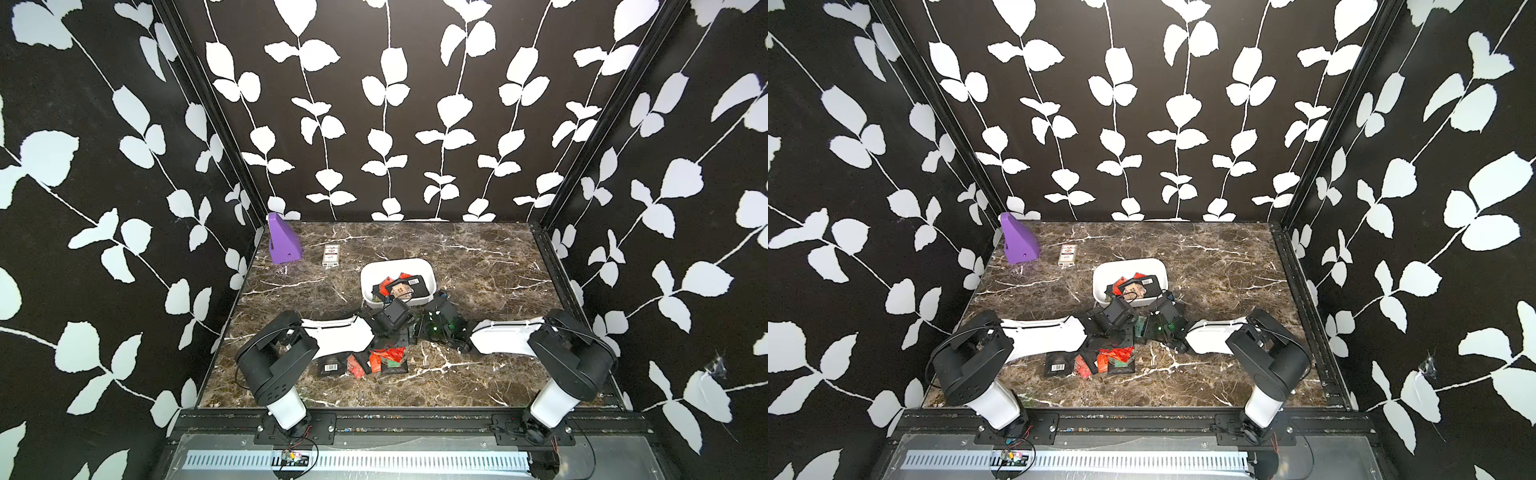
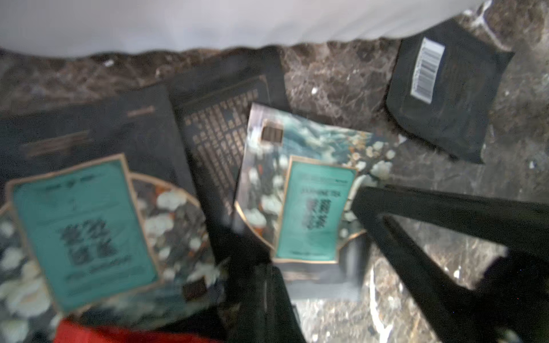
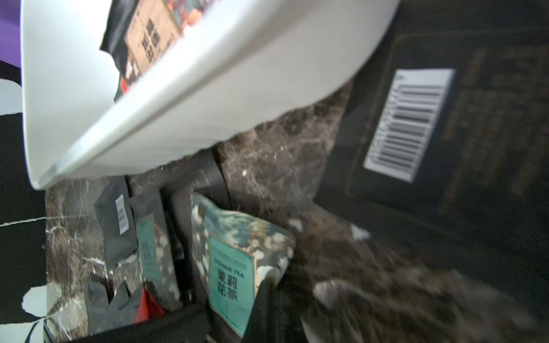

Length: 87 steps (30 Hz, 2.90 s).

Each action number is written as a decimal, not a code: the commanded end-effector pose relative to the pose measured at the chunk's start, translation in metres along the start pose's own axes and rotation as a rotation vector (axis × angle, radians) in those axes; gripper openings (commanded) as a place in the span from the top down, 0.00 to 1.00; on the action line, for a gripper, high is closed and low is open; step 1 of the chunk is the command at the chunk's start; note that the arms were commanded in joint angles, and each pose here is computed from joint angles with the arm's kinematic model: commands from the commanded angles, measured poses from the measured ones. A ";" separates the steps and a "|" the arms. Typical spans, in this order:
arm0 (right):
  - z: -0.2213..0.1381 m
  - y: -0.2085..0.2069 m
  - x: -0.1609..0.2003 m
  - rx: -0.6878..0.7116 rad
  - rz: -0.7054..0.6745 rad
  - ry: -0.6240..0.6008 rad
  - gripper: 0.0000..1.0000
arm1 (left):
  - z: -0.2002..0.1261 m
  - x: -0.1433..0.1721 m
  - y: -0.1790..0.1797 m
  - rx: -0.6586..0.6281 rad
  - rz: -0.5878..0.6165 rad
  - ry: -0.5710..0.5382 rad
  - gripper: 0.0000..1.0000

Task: Put the tea bags into the storage box
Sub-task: Pick up the tea bag from the center of the board, then place the tea bag in the storage box, then pick up the tea bag from the center of the board.

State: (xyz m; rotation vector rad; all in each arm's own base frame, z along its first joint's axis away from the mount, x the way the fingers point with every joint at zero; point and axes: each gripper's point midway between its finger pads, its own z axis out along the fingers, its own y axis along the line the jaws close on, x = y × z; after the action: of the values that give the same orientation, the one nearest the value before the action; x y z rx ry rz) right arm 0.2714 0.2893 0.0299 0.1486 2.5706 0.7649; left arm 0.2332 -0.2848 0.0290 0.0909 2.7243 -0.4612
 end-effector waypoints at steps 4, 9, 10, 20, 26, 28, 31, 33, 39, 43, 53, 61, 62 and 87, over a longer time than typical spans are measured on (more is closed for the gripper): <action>-0.052 0.006 -0.018 0.050 -0.071 -0.077 1.00 | -0.055 -0.035 -0.021 0.043 0.048 -0.098 1.00; -0.101 -0.010 -0.024 0.117 -0.102 -0.127 1.00 | -0.088 -0.043 -0.014 0.052 0.044 -0.165 1.00; -0.113 -0.009 -0.027 0.119 -0.104 -0.145 1.00 | -0.093 -0.042 -0.008 0.038 0.037 -0.177 1.00; -0.158 0.062 -0.088 0.033 -0.202 -0.231 1.00 | -0.121 -0.022 0.048 -0.020 -0.063 -0.284 0.93; -0.115 0.113 -0.125 -0.035 -0.223 -0.200 1.00 | -0.121 -0.007 0.057 -0.005 -0.105 -0.255 0.83; -0.100 0.129 -0.137 -0.064 -0.220 -0.197 1.00 | -0.118 -0.002 0.059 0.009 -0.119 -0.247 0.83; -0.066 0.141 -0.145 -0.080 -0.217 -0.153 1.00 | -0.116 0.005 0.062 0.027 -0.130 -0.235 0.83; -0.047 0.144 -0.146 -0.074 -0.215 -0.132 1.00 | -0.114 0.009 0.064 0.033 -0.137 -0.225 0.82; -0.011 0.127 -0.151 -0.003 -0.180 -0.095 1.00 | -0.105 0.021 0.062 0.063 -0.141 -0.174 0.74; -0.010 0.099 -0.158 0.074 -0.155 -0.094 0.84 | -0.098 0.029 0.056 0.091 -0.137 -0.130 0.70; -0.091 0.063 -0.166 0.168 -0.223 -0.175 0.52 | -0.087 0.037 0.059 0.049 -0.117 -0.075 0.71; -0.140 0.039 -0.099 0.073 -0.188 -0.158 0.52 | -0.076 0.032 0.058 0.008 -0.068 -0.073 0.83; -0.140 0.035 -0.087 0.072 -0.184 -0.142 0.52 | -0.076 0.029 0.056 0.005 -0.059 -0.077 0.85; -0.038 0.058 0.073 -0.117 0.108 0.092 0.51 | -0.043 0.026 0.065 -0.063 -0.082 -0.087 1.00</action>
State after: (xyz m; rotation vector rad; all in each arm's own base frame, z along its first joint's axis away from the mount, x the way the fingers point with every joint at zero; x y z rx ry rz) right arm 0.1782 0.3088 0.0408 0.1908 2.6792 0.8443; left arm 0.2003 -0.2157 0.0415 -0.0274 2.6712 -0.4106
